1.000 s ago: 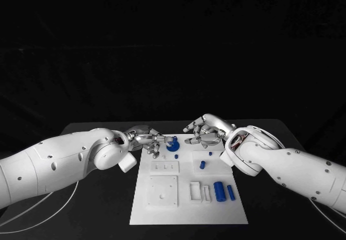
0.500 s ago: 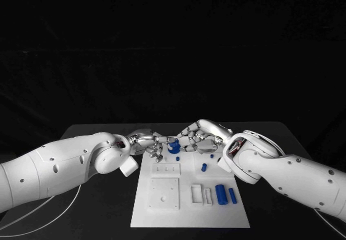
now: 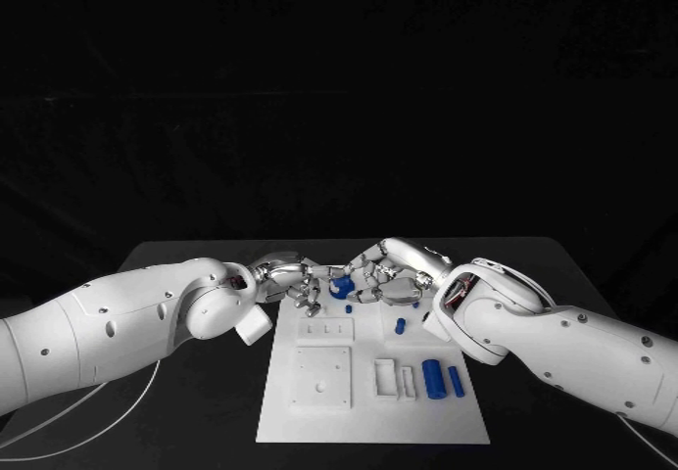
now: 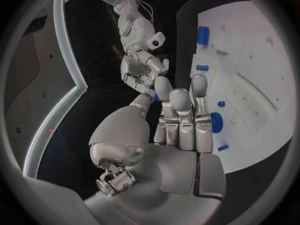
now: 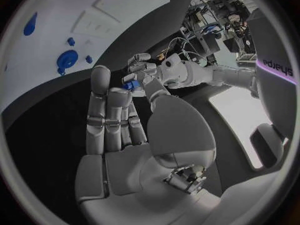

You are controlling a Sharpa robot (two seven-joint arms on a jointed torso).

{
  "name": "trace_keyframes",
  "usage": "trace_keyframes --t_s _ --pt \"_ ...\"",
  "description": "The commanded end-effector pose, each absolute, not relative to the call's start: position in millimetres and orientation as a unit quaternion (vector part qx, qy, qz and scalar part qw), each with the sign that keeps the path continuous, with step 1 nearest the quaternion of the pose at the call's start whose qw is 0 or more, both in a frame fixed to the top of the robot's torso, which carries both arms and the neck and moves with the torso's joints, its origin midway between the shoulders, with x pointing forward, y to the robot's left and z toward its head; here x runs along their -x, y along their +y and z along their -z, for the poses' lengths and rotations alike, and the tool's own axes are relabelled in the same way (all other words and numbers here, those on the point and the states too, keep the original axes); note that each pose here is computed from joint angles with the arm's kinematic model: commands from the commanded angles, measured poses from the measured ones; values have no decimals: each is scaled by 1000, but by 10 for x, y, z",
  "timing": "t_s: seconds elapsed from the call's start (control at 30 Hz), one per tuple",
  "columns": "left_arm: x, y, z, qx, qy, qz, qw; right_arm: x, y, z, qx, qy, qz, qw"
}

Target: Assemble the parts on the task board

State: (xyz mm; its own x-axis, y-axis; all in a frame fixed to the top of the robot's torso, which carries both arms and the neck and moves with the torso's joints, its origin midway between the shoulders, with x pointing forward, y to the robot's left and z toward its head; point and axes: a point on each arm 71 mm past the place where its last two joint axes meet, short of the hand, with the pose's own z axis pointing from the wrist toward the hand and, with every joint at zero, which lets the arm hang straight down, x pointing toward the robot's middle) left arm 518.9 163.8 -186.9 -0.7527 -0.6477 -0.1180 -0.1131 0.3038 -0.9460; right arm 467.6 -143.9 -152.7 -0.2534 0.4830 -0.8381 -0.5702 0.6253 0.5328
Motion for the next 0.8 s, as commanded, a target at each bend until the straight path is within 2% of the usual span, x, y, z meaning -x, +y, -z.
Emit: trace_keyframes --t_s 0.03,0.8 --pt "-5171 1603 1853 236 766 546 244 -4662 -1416 1529 41 661 -435 610" --pt "-5136 1564 1851 203 775 549 239 -4704 -1425 1560 20 665 -431 609"
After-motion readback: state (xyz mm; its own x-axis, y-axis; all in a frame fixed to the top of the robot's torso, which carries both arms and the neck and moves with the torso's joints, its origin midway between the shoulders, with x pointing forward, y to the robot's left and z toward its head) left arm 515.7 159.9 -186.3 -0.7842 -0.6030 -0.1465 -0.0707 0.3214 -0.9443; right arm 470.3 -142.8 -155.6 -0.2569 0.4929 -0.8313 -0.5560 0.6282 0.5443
